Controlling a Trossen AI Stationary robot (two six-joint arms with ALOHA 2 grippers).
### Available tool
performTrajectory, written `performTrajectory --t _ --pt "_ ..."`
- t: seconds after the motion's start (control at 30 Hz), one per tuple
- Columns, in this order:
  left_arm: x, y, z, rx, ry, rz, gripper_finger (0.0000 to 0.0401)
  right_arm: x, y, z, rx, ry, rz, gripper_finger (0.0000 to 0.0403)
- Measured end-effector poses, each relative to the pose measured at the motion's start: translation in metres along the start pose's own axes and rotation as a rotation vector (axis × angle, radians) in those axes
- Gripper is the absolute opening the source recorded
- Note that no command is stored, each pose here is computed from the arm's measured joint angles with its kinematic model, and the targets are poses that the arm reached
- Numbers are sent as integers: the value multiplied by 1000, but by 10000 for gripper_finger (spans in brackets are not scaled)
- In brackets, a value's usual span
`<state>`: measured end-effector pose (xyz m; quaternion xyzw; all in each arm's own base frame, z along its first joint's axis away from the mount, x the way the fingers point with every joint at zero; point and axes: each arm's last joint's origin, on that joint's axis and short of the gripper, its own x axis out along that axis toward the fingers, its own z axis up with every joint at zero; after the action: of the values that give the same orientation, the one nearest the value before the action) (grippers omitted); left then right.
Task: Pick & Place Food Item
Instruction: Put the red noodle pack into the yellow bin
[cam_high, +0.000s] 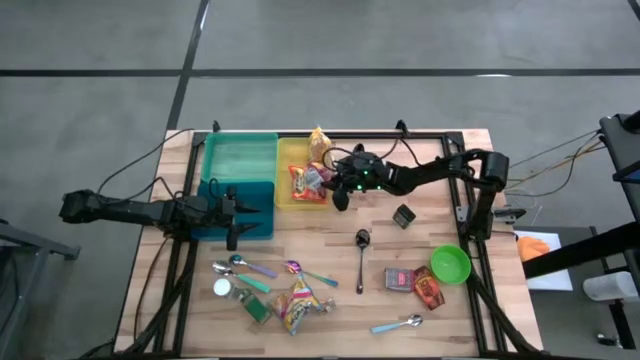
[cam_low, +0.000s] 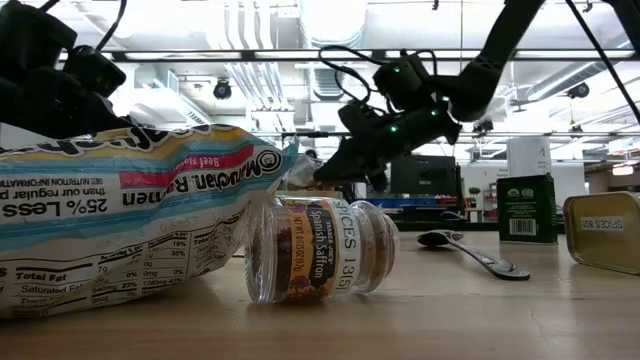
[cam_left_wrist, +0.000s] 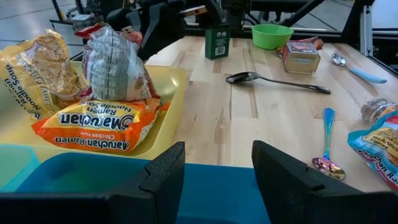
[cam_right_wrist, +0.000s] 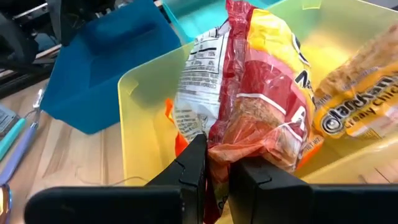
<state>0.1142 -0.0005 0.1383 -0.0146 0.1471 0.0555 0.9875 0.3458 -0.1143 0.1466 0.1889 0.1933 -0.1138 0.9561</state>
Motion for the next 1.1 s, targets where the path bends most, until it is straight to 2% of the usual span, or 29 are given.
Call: performTrajectory --t 0.37,0.6,0.7,0.97,1.1 --pt "0 0 0 0 0 0 189 8 6 25 13 125 -39 38" --pt "0 0 0 0 0 -1 189 11 8 33 21 123 -39 42" --pt "0 0 0 0 0 -1 189 14 7 32 23 130 -41 67" --pt "0 0 0 0 0 -1 189 17 5 28 19 137 -43 179" --pt "0 0 0 0 0 -1 189 18 6 32 -12 125 -37 218"
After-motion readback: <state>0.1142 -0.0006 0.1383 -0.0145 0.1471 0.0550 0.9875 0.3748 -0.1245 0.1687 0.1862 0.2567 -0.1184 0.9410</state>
